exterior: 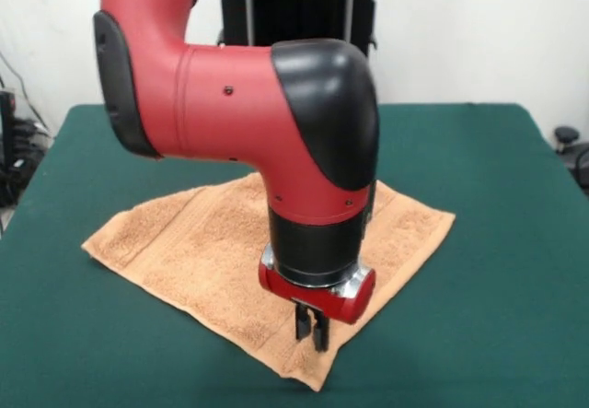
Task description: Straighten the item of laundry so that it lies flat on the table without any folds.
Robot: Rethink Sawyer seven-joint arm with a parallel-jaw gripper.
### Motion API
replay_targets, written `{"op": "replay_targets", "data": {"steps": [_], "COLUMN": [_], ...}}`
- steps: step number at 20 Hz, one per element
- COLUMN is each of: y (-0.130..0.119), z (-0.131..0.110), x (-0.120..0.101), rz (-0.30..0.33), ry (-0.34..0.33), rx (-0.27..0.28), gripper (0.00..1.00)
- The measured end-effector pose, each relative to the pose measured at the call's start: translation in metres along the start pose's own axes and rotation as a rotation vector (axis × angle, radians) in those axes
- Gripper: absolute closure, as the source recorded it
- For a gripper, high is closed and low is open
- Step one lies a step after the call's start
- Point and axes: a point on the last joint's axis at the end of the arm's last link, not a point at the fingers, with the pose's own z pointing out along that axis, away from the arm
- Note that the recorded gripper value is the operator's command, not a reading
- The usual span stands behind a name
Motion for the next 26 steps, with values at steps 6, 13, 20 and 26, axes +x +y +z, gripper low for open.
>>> {"op": "replay_targets", "data": {"steps": [6, 13, 20, 26], "y": [0.006, 0.033, 0.064, 0.088], "z": [0.002, 0.011, 0.022, 0.023], "x": [-0.023, -0.046, -0.051, -0.043], "rz": [0.058, 0.111, 0.127, 0.071], "ry": [-0.045, -0.208, -0.366, -0.420], "rx": [-0.133, -0.305, -0.407, -0.376], "gripper": [1.00, 1.00, 1.00, 1.00]}}
